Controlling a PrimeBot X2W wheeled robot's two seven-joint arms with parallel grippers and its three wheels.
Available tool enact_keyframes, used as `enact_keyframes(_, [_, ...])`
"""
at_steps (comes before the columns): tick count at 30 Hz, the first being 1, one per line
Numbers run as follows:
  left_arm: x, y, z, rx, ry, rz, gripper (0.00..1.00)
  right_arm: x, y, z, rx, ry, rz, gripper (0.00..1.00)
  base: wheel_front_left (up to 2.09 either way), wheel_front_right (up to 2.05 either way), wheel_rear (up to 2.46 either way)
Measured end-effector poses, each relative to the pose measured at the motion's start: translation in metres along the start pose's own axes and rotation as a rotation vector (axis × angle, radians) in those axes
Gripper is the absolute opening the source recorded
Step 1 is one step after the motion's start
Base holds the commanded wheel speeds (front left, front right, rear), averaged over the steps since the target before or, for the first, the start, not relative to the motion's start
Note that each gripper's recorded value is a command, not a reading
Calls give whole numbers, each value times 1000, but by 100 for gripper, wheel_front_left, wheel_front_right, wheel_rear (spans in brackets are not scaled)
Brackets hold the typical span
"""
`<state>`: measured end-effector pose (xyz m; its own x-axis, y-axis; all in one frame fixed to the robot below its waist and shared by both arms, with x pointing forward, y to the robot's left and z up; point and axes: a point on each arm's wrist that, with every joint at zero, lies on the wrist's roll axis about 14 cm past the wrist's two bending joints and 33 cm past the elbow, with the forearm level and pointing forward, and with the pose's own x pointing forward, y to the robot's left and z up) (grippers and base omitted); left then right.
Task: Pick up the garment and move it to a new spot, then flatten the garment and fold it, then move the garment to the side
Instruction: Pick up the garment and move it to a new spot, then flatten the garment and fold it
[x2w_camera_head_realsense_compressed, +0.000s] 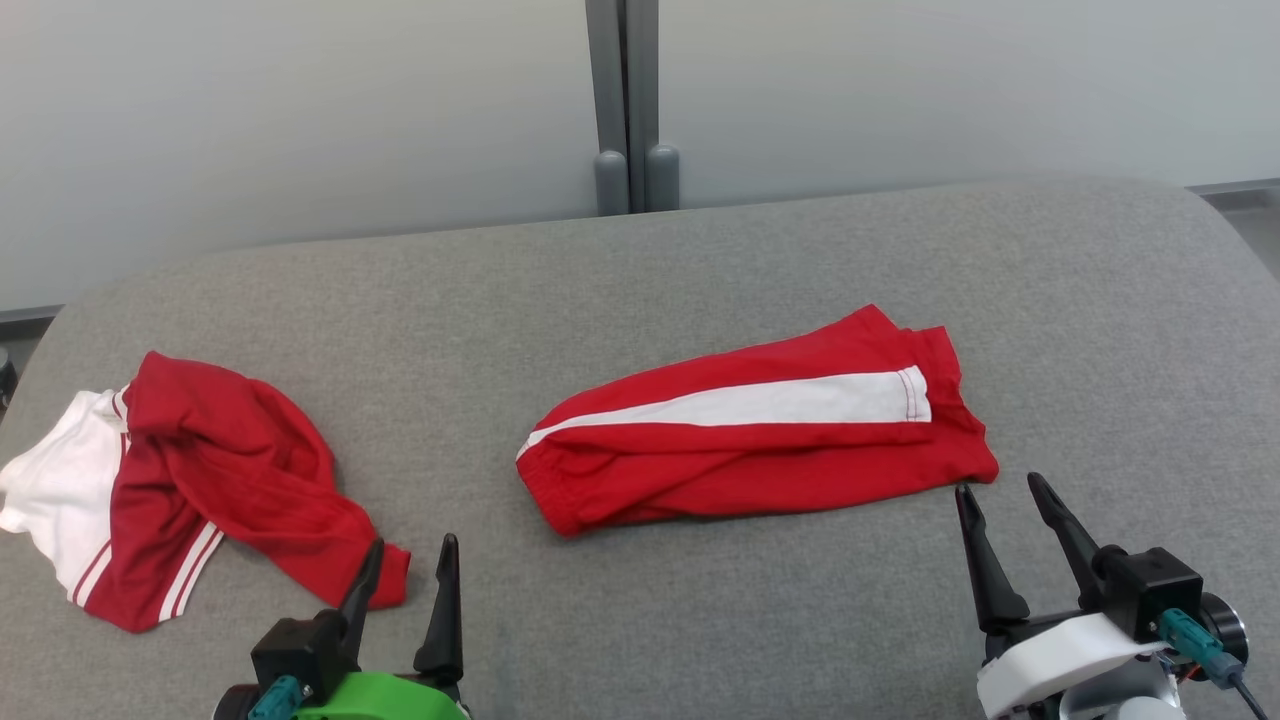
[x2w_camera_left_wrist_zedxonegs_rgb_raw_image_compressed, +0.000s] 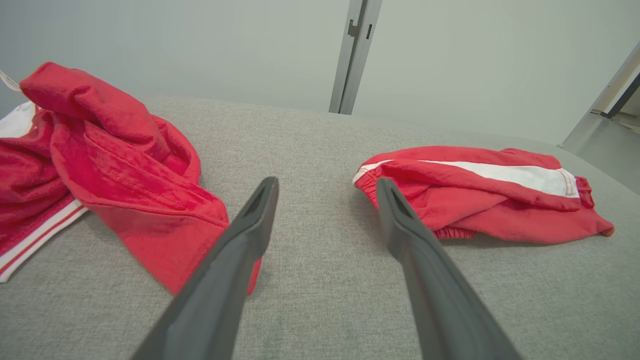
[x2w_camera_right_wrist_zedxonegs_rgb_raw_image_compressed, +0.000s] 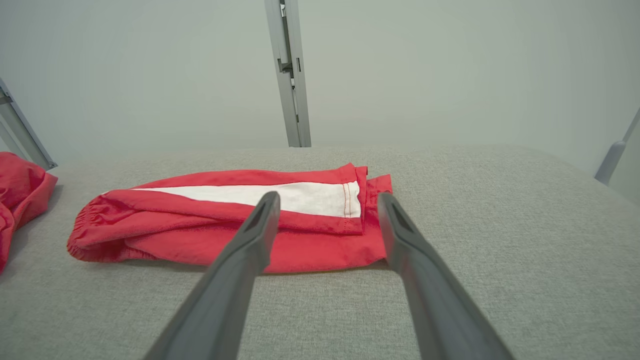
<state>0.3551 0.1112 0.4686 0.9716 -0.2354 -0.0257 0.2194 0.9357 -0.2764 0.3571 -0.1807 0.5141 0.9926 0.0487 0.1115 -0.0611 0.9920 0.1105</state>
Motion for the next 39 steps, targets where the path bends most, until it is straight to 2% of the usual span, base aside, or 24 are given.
enact_keyframes(22, [-7,7,-7,-22,17,29,100,7,1,-7,1,22,5,100,0,0,0])
enact_keyframes(32, [0,12,-9,-34,24,42,100,53,12,-10,-110,38,62,100,0,0,0])
enact_keyframes(39, [8,25,-11,-36,31,76,100,82,4,-38,-171,132,88,100,0,0,0])
